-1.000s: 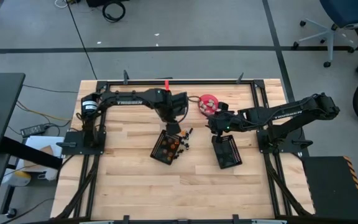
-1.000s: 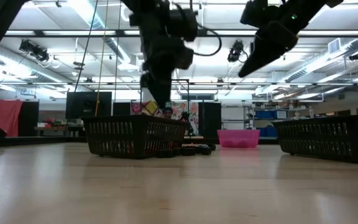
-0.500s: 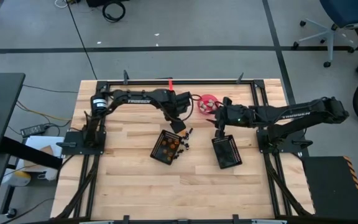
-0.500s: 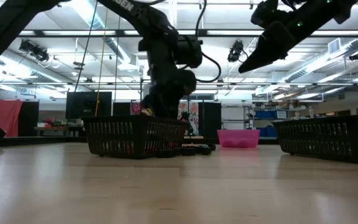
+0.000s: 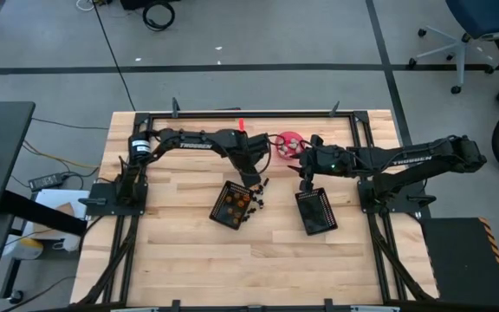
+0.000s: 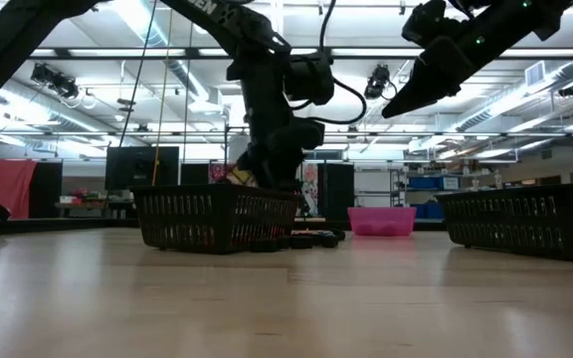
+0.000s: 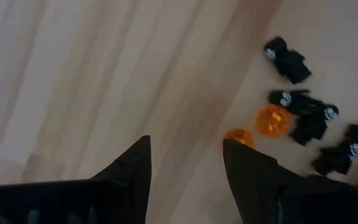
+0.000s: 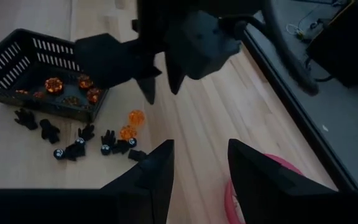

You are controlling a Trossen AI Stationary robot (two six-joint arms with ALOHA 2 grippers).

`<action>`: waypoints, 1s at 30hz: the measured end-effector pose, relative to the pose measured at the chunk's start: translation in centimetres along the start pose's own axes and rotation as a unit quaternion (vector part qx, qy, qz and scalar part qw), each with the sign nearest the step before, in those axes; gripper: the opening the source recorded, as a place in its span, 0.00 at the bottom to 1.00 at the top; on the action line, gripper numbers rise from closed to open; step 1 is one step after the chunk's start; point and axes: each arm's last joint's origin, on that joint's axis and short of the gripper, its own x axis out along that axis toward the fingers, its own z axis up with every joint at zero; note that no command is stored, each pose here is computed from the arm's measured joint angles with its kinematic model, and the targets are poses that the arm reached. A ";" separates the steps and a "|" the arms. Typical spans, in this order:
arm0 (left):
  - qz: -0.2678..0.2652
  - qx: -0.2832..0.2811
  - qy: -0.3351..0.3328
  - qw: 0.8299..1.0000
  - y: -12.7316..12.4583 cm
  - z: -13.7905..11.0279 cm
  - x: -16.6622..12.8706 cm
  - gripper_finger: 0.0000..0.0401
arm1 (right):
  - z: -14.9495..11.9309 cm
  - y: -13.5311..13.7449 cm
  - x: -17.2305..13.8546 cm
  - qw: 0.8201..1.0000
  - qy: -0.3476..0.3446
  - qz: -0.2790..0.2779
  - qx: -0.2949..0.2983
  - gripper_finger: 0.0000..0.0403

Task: Sort Halloween decoration
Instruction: Put the orange pumpkin toy into the left black bin

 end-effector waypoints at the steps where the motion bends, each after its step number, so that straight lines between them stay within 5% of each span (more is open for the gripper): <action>1: 0.000 0.001 -0.006 1.000 -0.1 0.1 0.0 0.43 | 0.0 0.0 0.0 1.000 0.000 0.000 0.000 0.39; 30: 0.009 0.225 -0.030 0.974 -4.1 -1.6 2.1 0.43 | 0.3 0.2 -0.1 0.999 -0.015 0.032 0.014 0.39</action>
